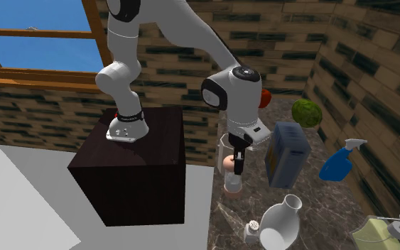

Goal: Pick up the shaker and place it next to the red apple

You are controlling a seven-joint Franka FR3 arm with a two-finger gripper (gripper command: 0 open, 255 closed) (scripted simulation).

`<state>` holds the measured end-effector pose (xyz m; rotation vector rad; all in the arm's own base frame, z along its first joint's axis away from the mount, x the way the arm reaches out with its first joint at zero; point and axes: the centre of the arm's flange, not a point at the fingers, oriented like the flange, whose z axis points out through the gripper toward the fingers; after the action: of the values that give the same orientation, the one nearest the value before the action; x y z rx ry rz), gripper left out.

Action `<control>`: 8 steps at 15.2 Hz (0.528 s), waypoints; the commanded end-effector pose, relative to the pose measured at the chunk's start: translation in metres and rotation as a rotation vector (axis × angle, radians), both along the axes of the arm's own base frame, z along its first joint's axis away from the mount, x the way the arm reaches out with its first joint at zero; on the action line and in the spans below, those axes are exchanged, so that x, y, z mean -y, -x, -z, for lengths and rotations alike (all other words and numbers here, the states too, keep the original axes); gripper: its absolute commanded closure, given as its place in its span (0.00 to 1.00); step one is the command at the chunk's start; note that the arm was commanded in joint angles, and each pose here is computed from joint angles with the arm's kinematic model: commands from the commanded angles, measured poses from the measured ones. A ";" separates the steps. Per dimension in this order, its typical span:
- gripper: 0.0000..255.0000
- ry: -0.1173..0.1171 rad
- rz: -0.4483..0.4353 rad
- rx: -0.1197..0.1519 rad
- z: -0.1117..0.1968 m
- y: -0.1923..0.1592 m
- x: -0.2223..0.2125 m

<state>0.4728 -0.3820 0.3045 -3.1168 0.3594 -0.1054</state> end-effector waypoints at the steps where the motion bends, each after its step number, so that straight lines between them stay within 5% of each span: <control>1: 1.00 0.000 0.000 0.000 -0.011 0.000 -0.001; 8: 1.00 0.000 0.000 0.000 -0.048 0.000 -0.001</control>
<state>0.4738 -0.3808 0.3458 -3.1167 0.3592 -0.1054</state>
